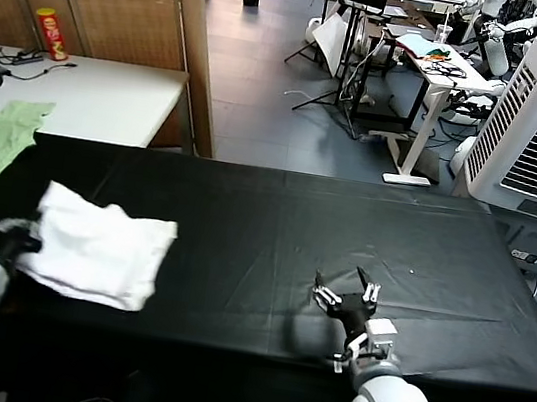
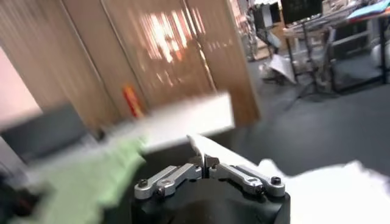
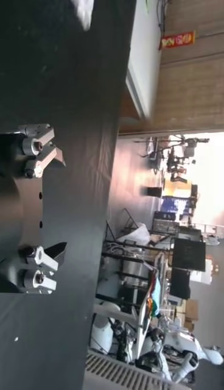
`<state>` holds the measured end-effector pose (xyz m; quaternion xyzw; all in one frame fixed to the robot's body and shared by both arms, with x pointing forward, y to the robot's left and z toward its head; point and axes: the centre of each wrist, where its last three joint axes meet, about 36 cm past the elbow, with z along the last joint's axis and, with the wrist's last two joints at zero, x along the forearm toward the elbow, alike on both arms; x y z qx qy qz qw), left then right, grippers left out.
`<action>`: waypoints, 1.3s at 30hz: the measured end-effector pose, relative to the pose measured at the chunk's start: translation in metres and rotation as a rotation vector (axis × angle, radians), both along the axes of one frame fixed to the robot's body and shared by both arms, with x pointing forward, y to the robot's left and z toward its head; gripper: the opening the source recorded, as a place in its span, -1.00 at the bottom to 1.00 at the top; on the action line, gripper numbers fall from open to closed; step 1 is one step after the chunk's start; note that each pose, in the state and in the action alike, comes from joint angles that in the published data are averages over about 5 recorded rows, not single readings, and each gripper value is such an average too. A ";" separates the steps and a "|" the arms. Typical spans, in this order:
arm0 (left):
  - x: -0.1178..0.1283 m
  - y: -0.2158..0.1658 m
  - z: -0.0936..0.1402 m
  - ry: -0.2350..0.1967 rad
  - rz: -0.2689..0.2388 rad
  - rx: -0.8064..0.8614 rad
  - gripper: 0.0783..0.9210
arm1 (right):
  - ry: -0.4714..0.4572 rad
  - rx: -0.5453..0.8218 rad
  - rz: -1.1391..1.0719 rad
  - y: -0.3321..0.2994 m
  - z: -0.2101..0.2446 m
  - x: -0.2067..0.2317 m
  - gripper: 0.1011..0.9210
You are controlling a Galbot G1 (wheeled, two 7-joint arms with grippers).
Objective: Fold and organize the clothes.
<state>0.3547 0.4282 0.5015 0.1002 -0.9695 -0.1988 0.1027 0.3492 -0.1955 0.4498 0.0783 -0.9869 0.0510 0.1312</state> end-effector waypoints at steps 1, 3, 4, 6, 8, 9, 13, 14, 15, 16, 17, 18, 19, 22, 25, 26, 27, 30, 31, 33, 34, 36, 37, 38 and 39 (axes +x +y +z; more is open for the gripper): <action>-0.001 -0.003 0.007 -0.017 -0.001 0.020 -0.85 | 0.002 -0.001 -0.001 0.001 -0.001 0.000 0.70; -0.005 -0.017 0.017 -0.054 -0.012 0.032 -0.85 | 0.007 -0.004 -0.001 0.003 -0.004 -0.001 0.70; -0.007 -0.025 0.020 -0.072 -0.023 0.024 -0.85 | 0.010 -0.006 -0.002 0.003 -0.005 -0.001 0.70; -0.010 -0.046 0.022 -0.095 -0.057 -0.011 -0.85 | 0.014 -0.011 -0.004 0.004 -0.008 -0.003 0.70; -0.012 -0.068 0.015 -0.100 -0.099 -0.061 -0.85 | 0.017 -0.014 -0.006 0.005 -0.010 -0.004 0.70; -0.013 -0.079 0.010 -0.097 -0.122 -0.087 -0.85 | 0.019 -0.015 -0.007 0.006 -0.012 -0.005 0.70; -0.008 -0.127 -0.020 -0.056 -0.203 -0.183 -0.85 | 0.031 -0.013 -0.005 0.007 -0.015 -0.011 0.70; -0.007 -0.139 -0.030 -0.036 -0.222 -0.209 -0.85 | 0.035 -0.012 -0.002 0.007 -0.016 -0.013 0.70; -0.006 -0.150 -0.039 -0.013 -0.241 -0.237 -0.85 | 0.038 -0.012 0.000 0.007 -0.016 -0.015 0.70; -0.006 -0.163 -0.048 0.010 -0.262 -0.266 -0.85 | 0.040 -0.011 0.003 0.006 -0.016 -0.016 0.70; -0.007 -0.174 -0.056 0.032 -0.286 -0.291 -0.85 | 0.043 -0.009 0.006 0.006 -0.016 -0.016 0.70; -0.009 -0.185 -0.062 0.051 -0.311 -0.312 -0.82 | 0.047 -0.006 0.010 0.005 -0.016 -0.016 0.70; -0.010 -0.195 -0.066 0.066 -0.337 -0.328 -0.76 | 0.053 -0.001 0.013 0.005 -0.017 -0.016 0.70; -0.014 -0.213 -0.069 0.089 -0.409 -0.350 -0.46 | 0.084 0.031 0.030 0.007 -0.018 -0.014 0.70; -0.017 -0.219 -0.065 0.077 -0.474 -0.362 -0.06 | 0.127 0.089 0.062 0.011 -0.017 -0.009 0.70; -0.017 -0.219 -0.064 0.066 -0.492 -0.365 0.06 | 0.142 0.111 0.075 0.012 -0.017 -0.007 0.70; -0.017 -0.219 -0.062 0.053 -0.508 -0.366 0.18 | 0.157 0.134 0.087 0.014 -0.016 -0.005 0.70; -0.015 -0.215 -0.056 0.016 -0.529 -0.363 0.53 | 0.194 0.199 0.112 0.021 -0.015 0.002 0.70; -0.014 -0.213 -0.055 0.005 -0.529 -0.360 0.62 | 0.204 0.222 0.118 0.024 -0.015 0.005 0.70; -0.014 -0.209 -0.051 -0.009 -0.522 -0.353 0.68 | 0.224 0.269 0.133 0.033 -0.016 0.013 0.70; -0.014 -0.206 -0.050 -0.015 -0.517 -0.348 0.70 | 0.234 0.292 0.143 0.038 -0.016 0.017 0.70; -0.014 -0.202 -0.048 -0.024 -0.505 -0.339 0.70 | 0.253 0.336 0.166 0.050 -0.017 0.027 0.70; -0.015 -0.200 -0.048 -0.027 -0.499 -0.336 0.71 | 0.261 0.353 0.177 0.057 -0.017 0.032 0.70; -0.017 -0.199 -0.048 -0.031 -0.492 -0.332 0.71 | 0.267 0.366 0.187 0.063 -0.017 0.038 0.70; -0.018 -0.197 -0.048 -0.033 -0.486 -0.329 0.71 | 0.272 0.375 0.195 0.070 -0.017 0.043 0.70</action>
